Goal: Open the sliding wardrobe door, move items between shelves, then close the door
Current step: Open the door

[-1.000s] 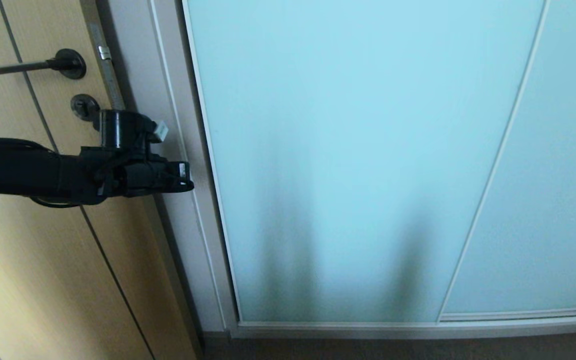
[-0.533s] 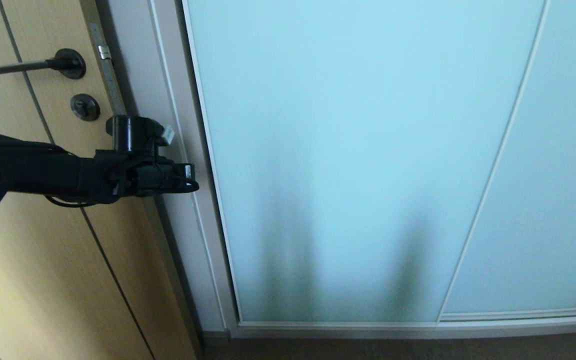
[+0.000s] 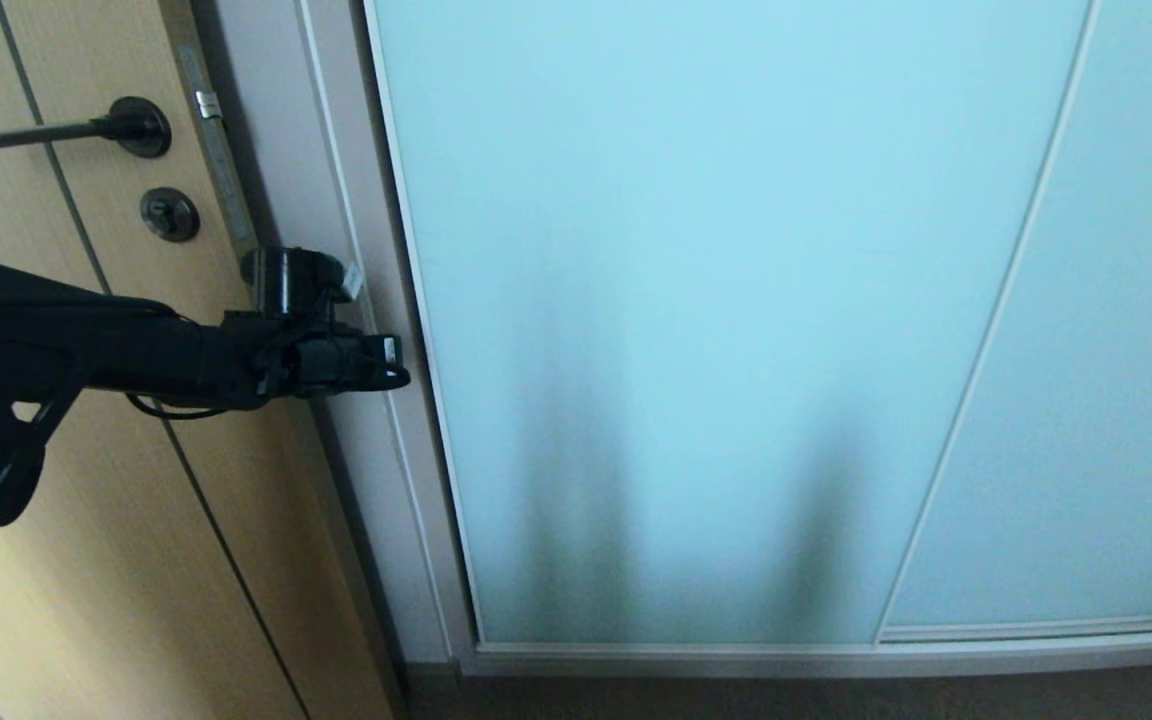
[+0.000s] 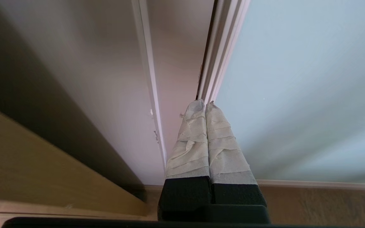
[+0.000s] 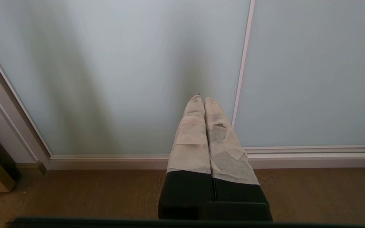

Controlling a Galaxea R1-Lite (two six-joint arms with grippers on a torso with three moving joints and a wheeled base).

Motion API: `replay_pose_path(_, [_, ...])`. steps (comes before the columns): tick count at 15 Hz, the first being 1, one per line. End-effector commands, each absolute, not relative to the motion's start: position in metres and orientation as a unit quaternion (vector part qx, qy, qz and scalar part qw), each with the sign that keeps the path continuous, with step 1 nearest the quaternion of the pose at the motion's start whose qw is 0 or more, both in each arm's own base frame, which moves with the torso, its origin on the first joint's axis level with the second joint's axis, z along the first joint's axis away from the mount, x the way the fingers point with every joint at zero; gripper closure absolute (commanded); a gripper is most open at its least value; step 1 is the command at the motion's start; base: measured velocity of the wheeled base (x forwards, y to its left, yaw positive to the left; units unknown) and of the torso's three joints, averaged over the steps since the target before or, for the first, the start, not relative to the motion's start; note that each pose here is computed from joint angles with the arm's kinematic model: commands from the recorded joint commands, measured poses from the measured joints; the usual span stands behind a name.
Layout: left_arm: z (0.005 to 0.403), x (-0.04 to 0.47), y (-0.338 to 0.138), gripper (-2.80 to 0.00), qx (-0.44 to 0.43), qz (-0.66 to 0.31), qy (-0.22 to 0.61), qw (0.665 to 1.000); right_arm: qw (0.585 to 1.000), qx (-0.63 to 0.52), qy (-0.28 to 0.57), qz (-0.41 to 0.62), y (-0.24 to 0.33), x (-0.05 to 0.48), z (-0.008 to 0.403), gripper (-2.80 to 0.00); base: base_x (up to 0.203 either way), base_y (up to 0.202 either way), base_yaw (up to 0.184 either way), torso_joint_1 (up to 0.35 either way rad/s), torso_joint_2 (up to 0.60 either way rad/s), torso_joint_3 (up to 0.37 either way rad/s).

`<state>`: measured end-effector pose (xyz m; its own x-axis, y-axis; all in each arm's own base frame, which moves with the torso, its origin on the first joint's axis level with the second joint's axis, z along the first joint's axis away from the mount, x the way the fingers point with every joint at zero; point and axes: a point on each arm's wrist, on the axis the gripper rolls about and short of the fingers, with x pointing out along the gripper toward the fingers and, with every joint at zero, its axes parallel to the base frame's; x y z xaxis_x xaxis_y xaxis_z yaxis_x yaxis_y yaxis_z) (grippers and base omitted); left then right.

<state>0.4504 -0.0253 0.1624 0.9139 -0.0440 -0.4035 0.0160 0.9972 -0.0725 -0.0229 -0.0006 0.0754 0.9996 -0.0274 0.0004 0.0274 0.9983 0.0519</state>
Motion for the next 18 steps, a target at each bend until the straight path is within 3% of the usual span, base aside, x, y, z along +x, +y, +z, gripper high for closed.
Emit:
replay_pose_path(1, [0.157,0.455,-0.026,0.0,-0.034,-0.016,0.209,0.977,1.0,0.026,0.0,-0.013,-0.001,-0.023,0.075,0.0,0.0,0.0,0.0,0.0,0.0,0.0])
replay_pose_path(9, [0.177,0.46,-0.032,0.0,-0.033,-0.021,0.166,0.985,1.0,0.026,0.0,-0.014,-0.001,-0.023,0.075,0.0,0.0,0.0,0.0,0.0,0.0,0.0])
replay_pose_path(18, [0.153,0.478,-0.033,0.0,-0.033,-0.019,0.176,0.984,1.0,0.026,0.0,-0.014,-0.001,-0.023,0.075,0.0,0.0,0.0,0.0,0.0,0.0,0.0])
